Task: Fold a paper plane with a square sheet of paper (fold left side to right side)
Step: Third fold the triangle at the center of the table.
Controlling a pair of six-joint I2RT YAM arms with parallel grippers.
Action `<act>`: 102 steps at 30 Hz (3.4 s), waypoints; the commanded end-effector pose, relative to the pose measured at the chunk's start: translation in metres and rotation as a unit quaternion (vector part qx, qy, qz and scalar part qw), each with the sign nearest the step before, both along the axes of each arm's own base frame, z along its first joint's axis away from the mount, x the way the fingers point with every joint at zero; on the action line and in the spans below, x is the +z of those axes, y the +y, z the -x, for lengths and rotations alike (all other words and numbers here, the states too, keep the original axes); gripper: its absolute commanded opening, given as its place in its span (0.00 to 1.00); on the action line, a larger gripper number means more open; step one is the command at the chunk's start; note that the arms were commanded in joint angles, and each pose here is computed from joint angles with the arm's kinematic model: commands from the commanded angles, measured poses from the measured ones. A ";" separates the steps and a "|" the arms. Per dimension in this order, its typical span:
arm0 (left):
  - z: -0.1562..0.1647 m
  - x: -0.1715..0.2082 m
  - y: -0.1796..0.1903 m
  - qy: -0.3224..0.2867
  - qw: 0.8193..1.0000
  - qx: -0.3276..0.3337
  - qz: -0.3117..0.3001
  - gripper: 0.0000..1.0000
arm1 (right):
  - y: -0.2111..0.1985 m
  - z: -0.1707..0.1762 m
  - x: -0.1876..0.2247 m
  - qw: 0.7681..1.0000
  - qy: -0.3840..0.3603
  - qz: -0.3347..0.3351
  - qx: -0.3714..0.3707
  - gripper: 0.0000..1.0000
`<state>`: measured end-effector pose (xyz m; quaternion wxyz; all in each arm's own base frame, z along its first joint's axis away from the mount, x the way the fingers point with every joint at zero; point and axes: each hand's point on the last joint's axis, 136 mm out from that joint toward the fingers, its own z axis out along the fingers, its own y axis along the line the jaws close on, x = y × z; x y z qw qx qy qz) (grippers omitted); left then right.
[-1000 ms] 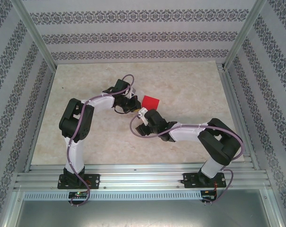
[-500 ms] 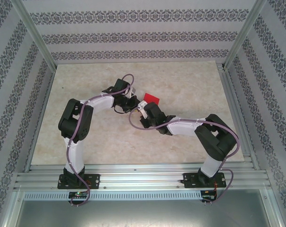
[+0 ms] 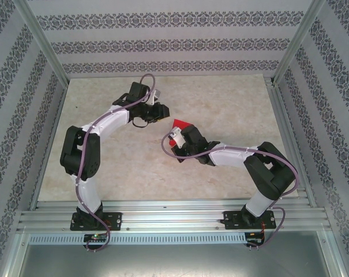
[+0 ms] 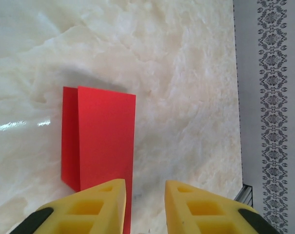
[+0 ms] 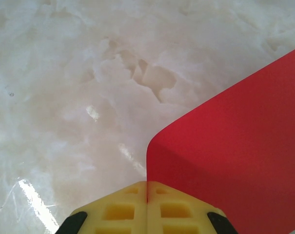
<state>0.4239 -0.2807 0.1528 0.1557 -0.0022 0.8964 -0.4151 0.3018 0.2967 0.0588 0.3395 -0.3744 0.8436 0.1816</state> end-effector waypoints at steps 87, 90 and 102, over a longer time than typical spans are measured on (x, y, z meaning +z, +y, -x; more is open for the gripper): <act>0.001 -0.147 -0.076 0.110 0.986 -0.105 -0.067 0.17 | -0.072 -0.046 -0.050 0.945 0.226 -0.133 -0.193 0.00; 0.000 -0.140 -0.076 0.104 0.987 -0.106 -0.063 0.20 | -0.073 -0.042 -0.054 0.944 0.237 -0.121 -0.196 0.00; -0.028 -0.050 -0.045 0.027 0.995 -0.079 -0.048 0.40 | -0.080 -0.020 -0.082 0.935 0.277 -0.079 -0.205 0.00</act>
